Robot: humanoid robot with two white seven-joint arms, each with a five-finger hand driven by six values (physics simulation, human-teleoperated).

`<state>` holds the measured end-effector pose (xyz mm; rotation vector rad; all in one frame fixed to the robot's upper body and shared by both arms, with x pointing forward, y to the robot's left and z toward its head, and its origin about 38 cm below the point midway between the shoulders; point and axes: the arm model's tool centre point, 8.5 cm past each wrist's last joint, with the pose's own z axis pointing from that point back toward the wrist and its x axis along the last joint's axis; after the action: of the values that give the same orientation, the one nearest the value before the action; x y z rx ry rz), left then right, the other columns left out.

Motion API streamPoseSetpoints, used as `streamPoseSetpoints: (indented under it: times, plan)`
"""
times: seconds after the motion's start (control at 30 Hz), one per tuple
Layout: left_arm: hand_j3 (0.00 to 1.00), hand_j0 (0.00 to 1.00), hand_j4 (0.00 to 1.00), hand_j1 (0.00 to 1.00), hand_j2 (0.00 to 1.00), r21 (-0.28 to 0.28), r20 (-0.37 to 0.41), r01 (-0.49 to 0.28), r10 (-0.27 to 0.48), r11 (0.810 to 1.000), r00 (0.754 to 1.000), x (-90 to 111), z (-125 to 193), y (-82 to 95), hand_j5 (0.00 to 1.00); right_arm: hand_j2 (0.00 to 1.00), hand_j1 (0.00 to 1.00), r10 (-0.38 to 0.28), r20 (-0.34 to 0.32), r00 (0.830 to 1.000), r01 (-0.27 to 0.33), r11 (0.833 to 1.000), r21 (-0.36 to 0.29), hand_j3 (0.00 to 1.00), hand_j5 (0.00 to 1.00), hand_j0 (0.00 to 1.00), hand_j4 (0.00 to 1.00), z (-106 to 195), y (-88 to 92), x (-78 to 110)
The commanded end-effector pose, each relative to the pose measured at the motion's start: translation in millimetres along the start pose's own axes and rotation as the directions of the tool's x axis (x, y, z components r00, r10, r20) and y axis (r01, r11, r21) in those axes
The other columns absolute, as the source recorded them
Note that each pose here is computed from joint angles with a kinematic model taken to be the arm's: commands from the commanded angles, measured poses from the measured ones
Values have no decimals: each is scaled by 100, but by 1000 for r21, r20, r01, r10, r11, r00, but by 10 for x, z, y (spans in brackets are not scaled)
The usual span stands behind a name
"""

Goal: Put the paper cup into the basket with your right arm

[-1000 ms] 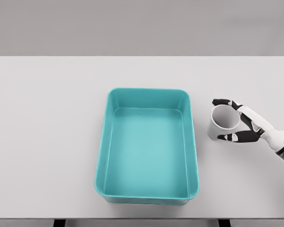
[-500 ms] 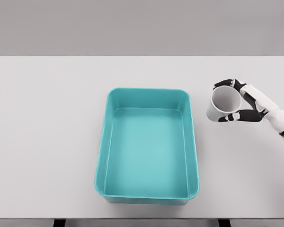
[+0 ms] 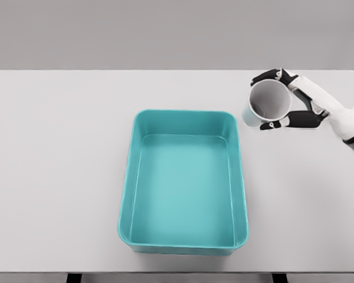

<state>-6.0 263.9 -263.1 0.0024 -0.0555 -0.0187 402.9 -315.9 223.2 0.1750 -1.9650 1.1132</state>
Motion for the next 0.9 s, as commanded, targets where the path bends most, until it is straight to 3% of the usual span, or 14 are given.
streamPoseSetpoints:
  times: [0.0,0.13,0.17,0.37,0.53,0.57,0.6,0.77,0.83,0.87]
  plan:
    - [100,100,100,100,100,0,0,0,0,1000,1000,0,0,0,100,54,54,4,22,1000,-5,1000,10,54,54,54,54,-47,27,62]
    - [100,100,100,100,100,0,0,0,0,1000,1000,0,0,0,100,55,55,106,52,993,-110,991,82,55,55,55,55,-188,96,171]
    - [100,100,100,100,100,0,1,0,0,1000,1000,1,0,0,100,55,55,152,66,986,-159,981,111,55,55,55,55,-243,112,217]
    - [100,100,100,100,100,0,1,0,0,1000,1000,1,0,0,100,55,55,198,154,968,-224,959,174,55,55,55,55,-601,332,334]
    - [100,100,100,100,100,0,0,0,0,1000,1000,0,0,0,100,75,75,251,153,956,-281,933,225,75,75,75,75,-624,418,305]
    - [100,100,100,100,100,0,0,0,0,1000,1000,0,0,0,100,84,84,258,157,953,-289,930,225,84,84,84,84,-640,401,318]
    - [100,100,100,100,100,0,0,0,0,1000,1000,0,0,0,100,100,100,265,160,951,-297,927,227,100,100,100,100,-652,382,330]
    - [100,100,100,100,100,0,0,0,0,1000,1000,0,0,0,100,100,100,273,168,947,-310,915,258,100,100,100,100,-695,402,335]
    - [100,100,100,100,100,0,1,0,0,1000,1000,1,0,0,100,100,100,340,178,923,-378,887,266,100,100,100,100,-749,303,376]
    - [100,100,100,100,100,0,0,0,0,1000,1000,0,0,0,100,100,100,421,171,891,-454,843,290,100,100,100,100,-762,229,356]
